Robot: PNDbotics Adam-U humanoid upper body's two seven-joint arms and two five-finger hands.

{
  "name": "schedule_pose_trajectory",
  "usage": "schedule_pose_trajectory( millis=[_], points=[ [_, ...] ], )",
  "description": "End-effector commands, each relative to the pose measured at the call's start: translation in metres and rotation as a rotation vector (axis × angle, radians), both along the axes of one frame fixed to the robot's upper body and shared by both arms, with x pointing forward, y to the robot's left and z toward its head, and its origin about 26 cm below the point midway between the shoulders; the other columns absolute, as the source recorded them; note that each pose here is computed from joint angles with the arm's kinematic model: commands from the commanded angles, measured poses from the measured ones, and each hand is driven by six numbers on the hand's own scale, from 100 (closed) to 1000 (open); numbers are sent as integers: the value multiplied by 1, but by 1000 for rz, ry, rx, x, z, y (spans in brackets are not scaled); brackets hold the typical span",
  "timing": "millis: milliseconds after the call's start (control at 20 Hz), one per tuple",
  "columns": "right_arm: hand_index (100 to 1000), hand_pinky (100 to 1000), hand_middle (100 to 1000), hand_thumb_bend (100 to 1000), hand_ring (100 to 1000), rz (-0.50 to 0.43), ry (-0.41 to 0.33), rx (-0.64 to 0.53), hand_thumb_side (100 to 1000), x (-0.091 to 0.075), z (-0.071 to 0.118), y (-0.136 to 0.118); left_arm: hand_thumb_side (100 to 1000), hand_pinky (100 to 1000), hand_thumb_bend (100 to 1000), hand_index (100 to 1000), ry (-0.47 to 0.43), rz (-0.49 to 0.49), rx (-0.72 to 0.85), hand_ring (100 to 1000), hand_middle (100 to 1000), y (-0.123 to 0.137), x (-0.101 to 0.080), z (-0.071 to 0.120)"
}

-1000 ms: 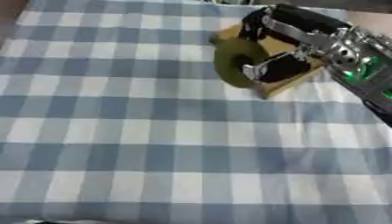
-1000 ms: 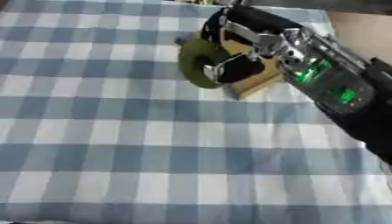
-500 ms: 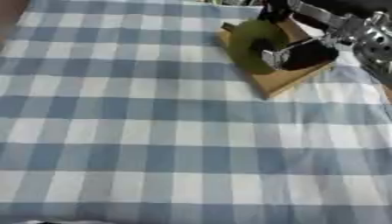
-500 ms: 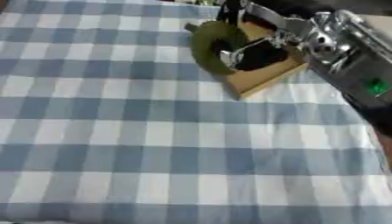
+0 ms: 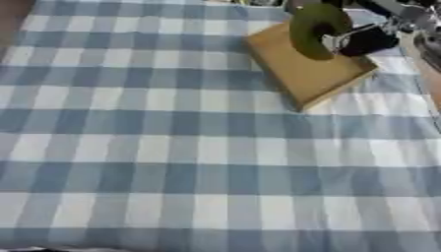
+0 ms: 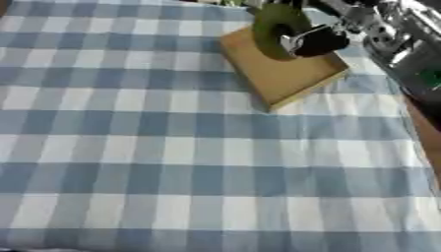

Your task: Pick up objects on the table and place them in the box.

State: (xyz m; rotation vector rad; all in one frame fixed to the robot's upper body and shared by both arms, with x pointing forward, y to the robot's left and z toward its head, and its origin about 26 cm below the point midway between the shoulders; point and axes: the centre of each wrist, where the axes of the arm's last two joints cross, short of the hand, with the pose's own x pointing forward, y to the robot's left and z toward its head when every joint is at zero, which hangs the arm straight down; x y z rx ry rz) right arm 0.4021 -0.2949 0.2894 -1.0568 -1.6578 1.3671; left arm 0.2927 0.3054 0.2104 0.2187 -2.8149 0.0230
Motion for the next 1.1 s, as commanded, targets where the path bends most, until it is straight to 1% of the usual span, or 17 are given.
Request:
schedule_pose_trajectory(
  millis=[50,200,400,600,750,900,950,1000,1050,1100],
  points=[
    [691,736,470,100,920,-55,-35,-13,262,17,4,-19,484,585,166,754,-24,5,26,599,603,3,-3,8],
    [690,738,469,100,925,-67,-31,-17,259,33,-6,-25,484,585,165,753,-25,5,26,599,603,2,-2,8],
    [699,744,483,100,937,-98,3,-21,267,52,-26,-32,486,584,164,753,-29,3,24,599,603,2,-2,9],
    [711,751,501,100,946,-116,45,-47,284,64,-45,-37,486,584,165,753,-30,2,22,599,603,1,-2,9],
    [723,758,517,100,958,-118,67,-60,290,69,-56,-40,487,583,165,753,-31,2,20,599,604,1,-2,9],
    [755,778,568,100,990,-125,85,-76,314,71,-61,-43,486,583,166,753,-31,2,20,599,603,1,-2,9],
    [797,796,640,100,1000,-131,90,-83,334,72,-61,-44,486,584,165,753,-32,2,20,599,603,1,-2,9],
    [832,807,690,100,1000,-140,92,-94,343,72,-61,-44,485,584,166,753,-31,2,20,599,603,1,-2,9],
    [863,824,731,100,1000,-149,91,-105,340,72,-60,-45,484,584,167,753,-31,3,21,599,604,2,-2,9],
    [868,830,741,100,1000,-155,88,-116,337,72,-57,-45,484,584,167,753,-31,4,21,599,604,2,-2,9]
  ],
)
